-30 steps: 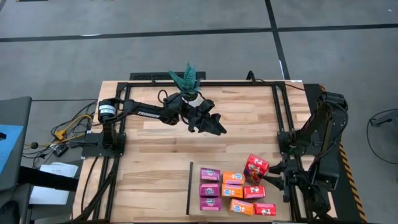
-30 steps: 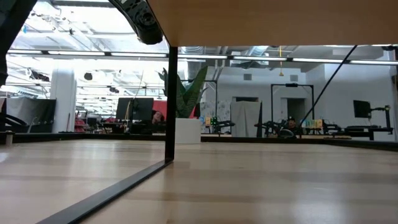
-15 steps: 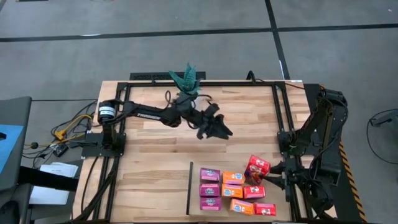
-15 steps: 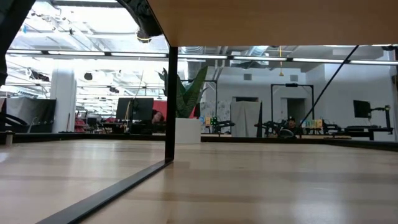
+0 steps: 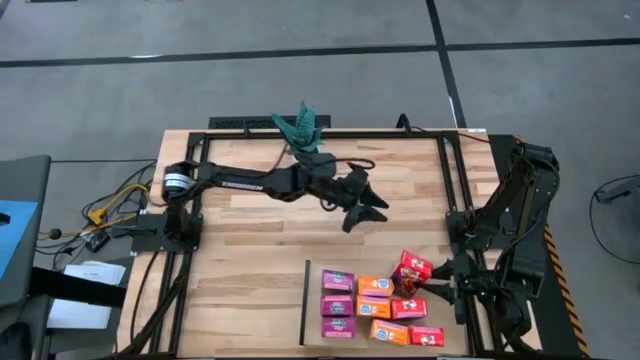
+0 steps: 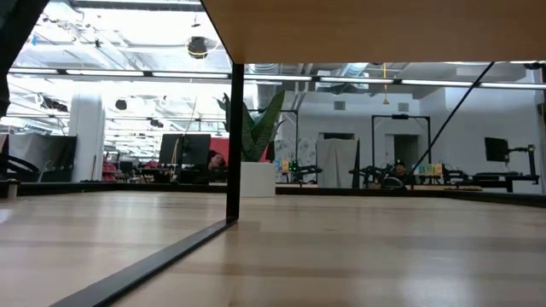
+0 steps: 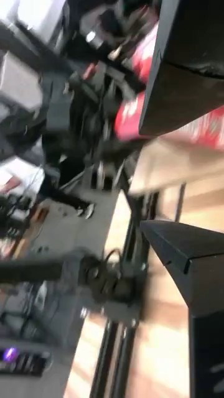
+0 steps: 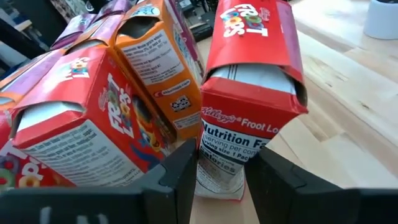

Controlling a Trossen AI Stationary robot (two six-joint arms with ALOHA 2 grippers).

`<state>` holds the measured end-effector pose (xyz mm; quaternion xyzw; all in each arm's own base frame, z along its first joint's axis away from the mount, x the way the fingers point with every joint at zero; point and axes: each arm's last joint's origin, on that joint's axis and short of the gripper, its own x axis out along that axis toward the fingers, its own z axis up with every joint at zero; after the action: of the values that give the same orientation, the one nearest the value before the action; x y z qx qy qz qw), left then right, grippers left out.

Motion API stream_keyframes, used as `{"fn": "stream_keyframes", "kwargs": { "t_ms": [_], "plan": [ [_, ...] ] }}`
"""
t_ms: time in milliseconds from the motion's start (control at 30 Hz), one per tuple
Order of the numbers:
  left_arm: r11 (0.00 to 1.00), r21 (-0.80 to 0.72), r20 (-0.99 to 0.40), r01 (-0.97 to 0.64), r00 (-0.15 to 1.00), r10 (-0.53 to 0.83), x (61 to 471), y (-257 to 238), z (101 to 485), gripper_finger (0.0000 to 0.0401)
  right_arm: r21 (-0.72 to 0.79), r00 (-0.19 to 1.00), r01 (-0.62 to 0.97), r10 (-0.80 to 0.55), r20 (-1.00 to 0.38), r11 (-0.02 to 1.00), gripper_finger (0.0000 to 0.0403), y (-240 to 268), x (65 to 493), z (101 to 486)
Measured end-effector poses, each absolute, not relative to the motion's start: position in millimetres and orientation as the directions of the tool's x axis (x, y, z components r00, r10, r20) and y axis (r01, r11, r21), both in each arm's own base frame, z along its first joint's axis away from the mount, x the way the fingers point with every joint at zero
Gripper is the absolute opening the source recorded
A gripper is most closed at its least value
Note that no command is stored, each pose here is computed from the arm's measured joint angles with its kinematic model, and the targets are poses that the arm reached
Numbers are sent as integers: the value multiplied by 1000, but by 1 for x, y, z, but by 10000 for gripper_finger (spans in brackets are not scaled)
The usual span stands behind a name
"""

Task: Stack cereal on shelf
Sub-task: Put the red cereal box on the upper right shelf

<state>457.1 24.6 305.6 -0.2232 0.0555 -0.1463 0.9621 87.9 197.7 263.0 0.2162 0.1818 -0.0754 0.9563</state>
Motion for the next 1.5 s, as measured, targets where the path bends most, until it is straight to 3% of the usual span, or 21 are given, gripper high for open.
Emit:
{"fn": "stream_keyframes", "kwargs": {
  "t_ms": [133, 367, 567, 967, 1200, 1500],
  "plan": [
    [798, -553, -74, 239, 940, -333, 473, 25, 270, 224, 373, 921, 212, -58, -385, 903, 154, 198, 88, 263],
    [665, -622, -13, 414, 843, -538, 500, 8, 261, 224, 322, 914, 185, -41, -405, 928, 156, 200, 91, 270],
    [641, -595, 23, 484, 808, -589, 512, -4, 277, 224, 266, 882, 182, -38, -471, 947, 161, 197, 98, 276],
    [615, -602, -2, 509, 769, -639, 513, -27, 274, 224, 260, 842, 191, -21, -539, 947, 209, 194, 102, 275],
    [617, -596, -5, 514, 766, -643, 513, -30, 273, 224, 295, 830, 194, 4, -558, 935, 188, 192, 101, 276],
    [616, -594, 3, 517, 768, -641, 513, -30, 274, 224, 426, 779, 160, 151, -608, 891, 157, 178, 92, 293]
  ]
}}
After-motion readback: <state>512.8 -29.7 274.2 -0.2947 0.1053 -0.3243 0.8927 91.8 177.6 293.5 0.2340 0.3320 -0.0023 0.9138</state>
